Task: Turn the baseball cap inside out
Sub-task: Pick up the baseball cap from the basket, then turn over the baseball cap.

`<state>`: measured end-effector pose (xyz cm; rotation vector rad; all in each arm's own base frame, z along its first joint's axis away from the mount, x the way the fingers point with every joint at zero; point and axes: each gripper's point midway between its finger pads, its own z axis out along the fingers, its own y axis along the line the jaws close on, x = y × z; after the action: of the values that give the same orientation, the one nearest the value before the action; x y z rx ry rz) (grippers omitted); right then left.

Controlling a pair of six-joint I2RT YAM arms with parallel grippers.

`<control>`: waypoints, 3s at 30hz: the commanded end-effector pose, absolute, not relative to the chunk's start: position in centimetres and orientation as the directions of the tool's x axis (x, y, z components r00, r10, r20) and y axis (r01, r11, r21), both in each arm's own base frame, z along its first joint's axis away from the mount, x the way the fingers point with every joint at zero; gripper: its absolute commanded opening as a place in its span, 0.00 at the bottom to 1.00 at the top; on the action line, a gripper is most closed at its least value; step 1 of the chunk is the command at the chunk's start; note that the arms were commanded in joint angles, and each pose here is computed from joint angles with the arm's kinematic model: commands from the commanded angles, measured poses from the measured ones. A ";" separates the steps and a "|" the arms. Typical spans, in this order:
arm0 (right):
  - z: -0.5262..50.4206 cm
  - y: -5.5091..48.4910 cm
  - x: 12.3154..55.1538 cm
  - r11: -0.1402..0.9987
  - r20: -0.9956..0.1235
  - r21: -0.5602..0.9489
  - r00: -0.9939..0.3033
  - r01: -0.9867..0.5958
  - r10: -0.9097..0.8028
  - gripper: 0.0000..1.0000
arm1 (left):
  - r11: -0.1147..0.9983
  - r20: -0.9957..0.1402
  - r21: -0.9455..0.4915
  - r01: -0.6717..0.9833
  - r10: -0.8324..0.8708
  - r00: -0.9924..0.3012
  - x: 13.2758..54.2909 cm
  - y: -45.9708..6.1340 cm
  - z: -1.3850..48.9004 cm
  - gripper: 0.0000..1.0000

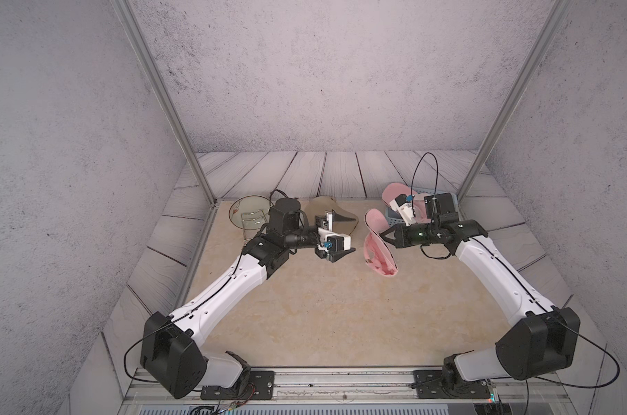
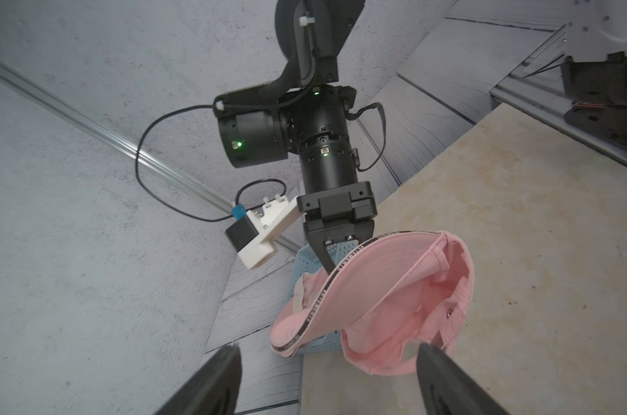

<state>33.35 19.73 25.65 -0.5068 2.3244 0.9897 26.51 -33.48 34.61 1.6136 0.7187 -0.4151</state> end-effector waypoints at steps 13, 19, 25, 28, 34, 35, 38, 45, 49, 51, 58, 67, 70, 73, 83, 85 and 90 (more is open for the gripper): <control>26.7 22.6 29.9 0.600 -0.647 0.501 -0.730 -0.624 -0.219 0.00 | -0.161 -0.606 0.744 0.649 0.247 0.756 26.0 -36.1 31.7 0.84; 26.8 23.7 29.2 0.579 -0.647 0.499 -0.721 -0.645 -0.246 0.00 | -0.194 -0.607 0.724 0.662 0.280 0.744 26.3 -36.4 30.2 0.83; 27.1 23.9 29.0 0.579 -0.651 0.493 -0.717 -0.649 -0.250 0.00 | -0.254 -0.621 0.673 0.695 0.317 0.717 26.1 -36.5 28.0 0.76; 27.2 23.9 29.1 0.584 -0.653 0.489 -0.716 -0.648 -0.247 0.00 | -0.274 -0.625 0.650 0.709 0.338 0.704 26.0 -36.3 27.0 0.69; 27.5 23.8 29.3 0.590 -0.659 0.486 -0.714 -0.644 -0.237 0.00 | -0.271 -0.622 0.632 0.726 0.382 0.684 26.0 -35.7 25.7 0.41; 27.6 23.9 29.3 0.588 -0.661 0.488 -0.713 -0.645 -0.234 0.00 | -0.268 -0.627 0.627 0.731 0.382 0.678 25.9 -35.6 25.5 0.35; 28.0 24.3 29.2 0.564 -0.666 0.508 -0.712 -0.651 -0.222 0.00 | -0.254 -0.648 0.610 0.750 0.386 0.657 25.7 -35.6 24.9 0.18; 28.4 23.0 30.2 0.638 -0.705 0.431 -0.679 -0.639 -0.204 0.29 | -0.051 -0.768 0.518 0.854 0.411 0.491 26.9 -35.9 26.1 0.00; 28.8 20.0 31.7 0.775 -0.773 0.285 -0.613 -0.564 -0.162 0.51 | 0.129 -0.848 0.403 0.906 0.425 0.316 27.7 -35.4 27.1 0.00; 29.3 18.5 32.2 0.825 -0.814 0.227 -0.566 -0.518 -0.131 0.55 | 0.258 -0.889 0.299 0.919 0.424 0.171 28.5 -34.9 27.6 0.00; 30.0 18.9 30.2 0.772 -0.871 0.211 -0.474 -0.599 -0.130 0.59 | 0.674 -0.902 -0.057 0.737 0.282 -0.327 31.8 -31.0 28.1 0.00; 27.5 24.4 27.7 0.528 -0.799 0.432 -0.582 -0.731 -0.152 0.57 | 0.649 -0.854 -0.421 0.633 -0.049 -0.517 31.3 -31.4 31.3 0.00; 26.2 25.7 27.9 0.509 -0.779 0.454 -0.603 -0.731 -0.171 0.56 | 0.590 -0.834 -0.485 0.646 -0.088 -0.545 30.8 -32.2 32.0 0.00; 24.9 26.3 28.8 0.517 -0.755 0.476 -0.632 -0.711 -0.175 0.55 | 0.543 -0.813 -0.528 0.653 -0.103 -0.573 30.3 -32.8 32.2 0.00; 18.9 21.2 34.9 0.875 -0.659 0.317 -0.749 -0.366 -0.074 0.55 | 0.471 -0.775 -0.593 0.653 -0.117 -0.620 28.5 -32.6 32.4 0.00; 18.6 21.1 35.2 0.879 -0.662 0.320 -0.747 -0.354 -0.060 0.56 | 0.471 -0.774 -0.593 0.652 -0.110 -0.624 28.3 -32.6 32.1 0.00; 17.3 20.7 35.4 0.896 -0.650 0.306 -0.758 -0.322 -0.050 0.58 | 0.504 -0.752 -0.607 0.615 -0.112 -0.650 28.5 -32.0 30.4 0.00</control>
<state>32.94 23.47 19.54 -0.4175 2.3500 0.7205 30.60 -31.75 28.34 0.3773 2.0172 -1.0910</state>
